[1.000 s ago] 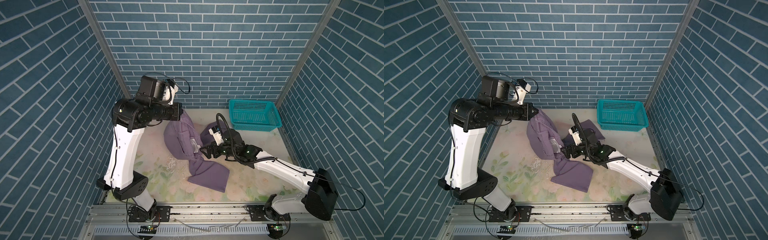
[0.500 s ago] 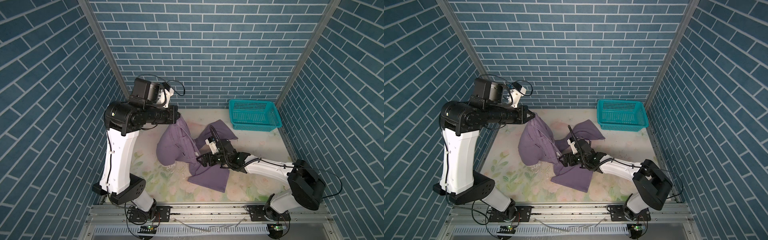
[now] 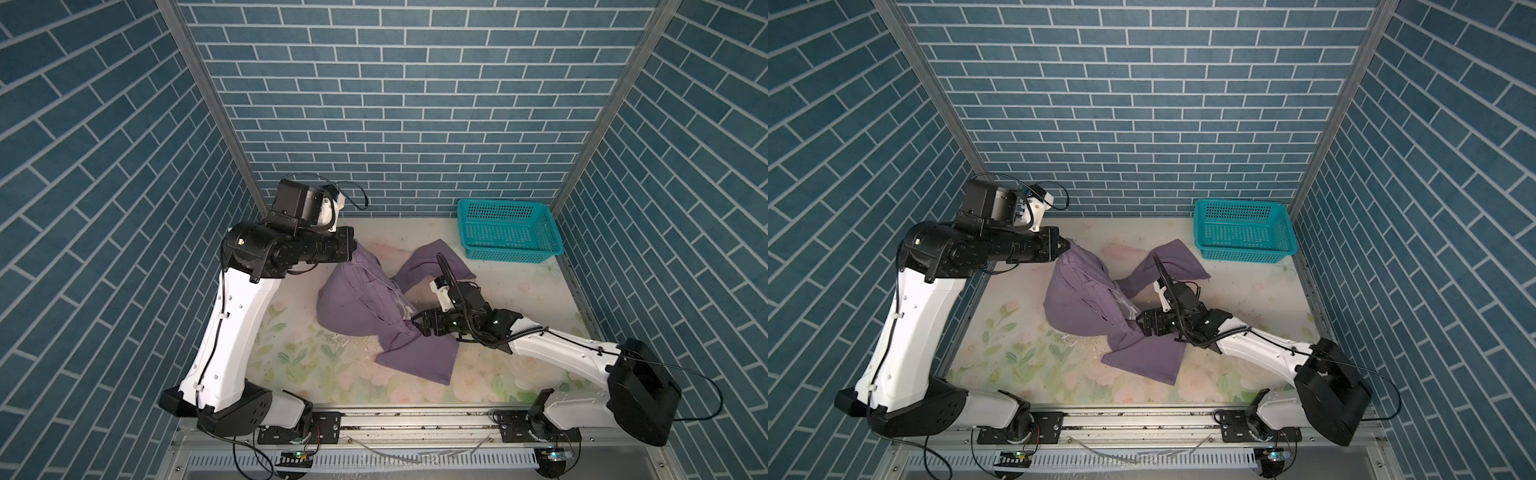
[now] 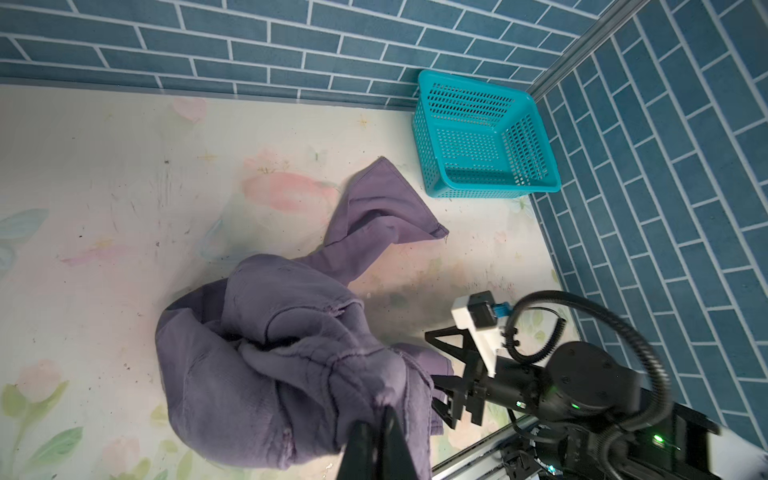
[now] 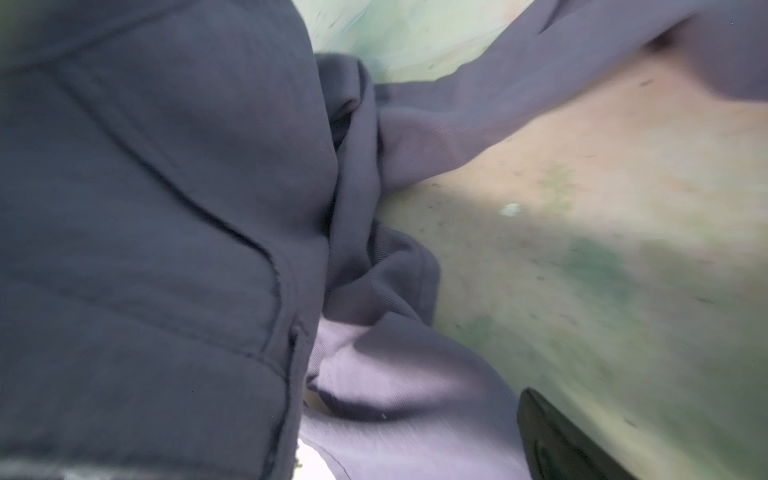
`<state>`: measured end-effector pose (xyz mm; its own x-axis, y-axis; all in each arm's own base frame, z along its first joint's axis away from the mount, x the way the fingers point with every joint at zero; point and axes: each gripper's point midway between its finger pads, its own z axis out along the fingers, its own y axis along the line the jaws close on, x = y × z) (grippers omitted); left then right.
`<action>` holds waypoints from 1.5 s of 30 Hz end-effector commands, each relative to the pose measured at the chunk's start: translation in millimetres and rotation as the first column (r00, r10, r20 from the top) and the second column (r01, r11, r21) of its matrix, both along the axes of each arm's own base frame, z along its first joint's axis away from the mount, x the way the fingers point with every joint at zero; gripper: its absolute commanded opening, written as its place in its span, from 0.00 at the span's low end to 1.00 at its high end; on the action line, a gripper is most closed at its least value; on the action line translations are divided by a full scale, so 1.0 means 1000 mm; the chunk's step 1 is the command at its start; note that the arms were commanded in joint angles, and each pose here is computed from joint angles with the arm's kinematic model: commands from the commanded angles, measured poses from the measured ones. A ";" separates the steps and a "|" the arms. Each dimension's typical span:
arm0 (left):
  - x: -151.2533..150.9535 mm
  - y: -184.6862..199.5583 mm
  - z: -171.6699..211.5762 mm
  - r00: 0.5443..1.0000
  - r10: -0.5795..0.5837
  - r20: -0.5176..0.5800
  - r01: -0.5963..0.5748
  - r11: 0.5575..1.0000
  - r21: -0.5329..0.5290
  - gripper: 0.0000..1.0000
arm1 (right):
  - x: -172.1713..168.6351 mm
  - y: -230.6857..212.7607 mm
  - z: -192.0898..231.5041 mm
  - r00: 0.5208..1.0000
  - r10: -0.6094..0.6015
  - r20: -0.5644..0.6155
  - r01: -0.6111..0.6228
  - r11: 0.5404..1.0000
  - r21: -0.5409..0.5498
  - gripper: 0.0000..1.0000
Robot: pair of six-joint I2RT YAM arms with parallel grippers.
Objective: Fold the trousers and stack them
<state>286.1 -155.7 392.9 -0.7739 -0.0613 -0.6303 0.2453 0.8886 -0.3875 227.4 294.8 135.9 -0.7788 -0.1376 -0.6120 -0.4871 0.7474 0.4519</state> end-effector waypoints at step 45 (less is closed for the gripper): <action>-0.002 0.137 0.036 0.835 0.503 0.223 -0.533 0.840 0.102 0.00 | 0.171 0.011 0.091 0.944 -0.115 0.310 0.170 0.973 -0.156 0.00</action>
